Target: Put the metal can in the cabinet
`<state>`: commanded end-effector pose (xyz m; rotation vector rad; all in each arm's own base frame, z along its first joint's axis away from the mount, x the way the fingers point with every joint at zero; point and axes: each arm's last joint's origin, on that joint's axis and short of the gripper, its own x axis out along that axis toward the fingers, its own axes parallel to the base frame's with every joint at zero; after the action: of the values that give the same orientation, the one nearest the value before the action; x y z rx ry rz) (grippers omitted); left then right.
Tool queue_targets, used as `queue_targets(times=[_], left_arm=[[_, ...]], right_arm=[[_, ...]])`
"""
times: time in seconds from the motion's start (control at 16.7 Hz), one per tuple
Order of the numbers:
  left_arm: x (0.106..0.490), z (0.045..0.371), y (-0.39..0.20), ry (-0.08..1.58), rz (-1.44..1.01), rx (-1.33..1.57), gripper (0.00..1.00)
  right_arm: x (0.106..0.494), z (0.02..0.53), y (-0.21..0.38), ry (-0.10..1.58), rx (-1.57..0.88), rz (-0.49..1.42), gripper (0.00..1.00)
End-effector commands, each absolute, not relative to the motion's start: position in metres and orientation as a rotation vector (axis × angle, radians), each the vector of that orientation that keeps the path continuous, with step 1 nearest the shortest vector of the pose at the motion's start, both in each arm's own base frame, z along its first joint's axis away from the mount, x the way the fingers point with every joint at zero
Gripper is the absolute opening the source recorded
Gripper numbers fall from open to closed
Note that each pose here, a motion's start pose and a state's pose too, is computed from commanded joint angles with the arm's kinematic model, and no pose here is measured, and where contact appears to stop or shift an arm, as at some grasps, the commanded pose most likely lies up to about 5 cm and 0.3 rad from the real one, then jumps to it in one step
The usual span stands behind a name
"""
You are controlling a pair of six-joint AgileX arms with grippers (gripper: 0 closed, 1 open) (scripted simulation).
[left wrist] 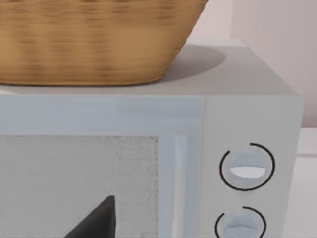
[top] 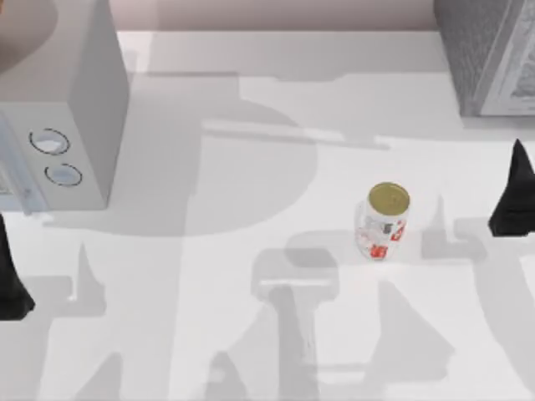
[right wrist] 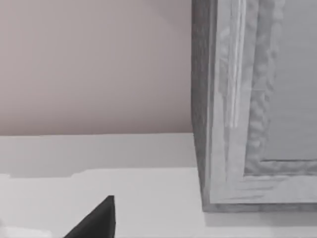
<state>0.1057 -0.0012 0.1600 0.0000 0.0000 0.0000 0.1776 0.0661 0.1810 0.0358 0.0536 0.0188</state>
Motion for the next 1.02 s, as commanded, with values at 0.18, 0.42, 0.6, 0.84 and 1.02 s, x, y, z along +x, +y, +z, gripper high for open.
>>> queue_targets(times=[0.18,0.42,0.6,0.84,1.02], left_arm=[[0.106,0.16,-0.001,0.0,0.0,0.0,1.0],[0.106,0.16,-0.001,0.0,0.0,0.0,1.0],[0.106,0.16,-0.001,0.0,0.0,0.0,1.0],[0.106,0.16,-0.001,0.0,0.0,0.0,1.0],[0.106,0.16,-0.001,0.0,0.0,0.0,1.0]], right_arm=[[0.197,0.162,0.102,0.075,0.033,0.014,1.0],[0.207,0.122,0.15,0.089,0.025,0.006,1.0],[0.203,0.087,0.178,0.092,0.018,0.0,1.0],[0.189,0.047,0.199,0.093,0.008,-0.006,1.0],[0.182,0.031,0.204,0.094,0.002,-0.009,1.0]])
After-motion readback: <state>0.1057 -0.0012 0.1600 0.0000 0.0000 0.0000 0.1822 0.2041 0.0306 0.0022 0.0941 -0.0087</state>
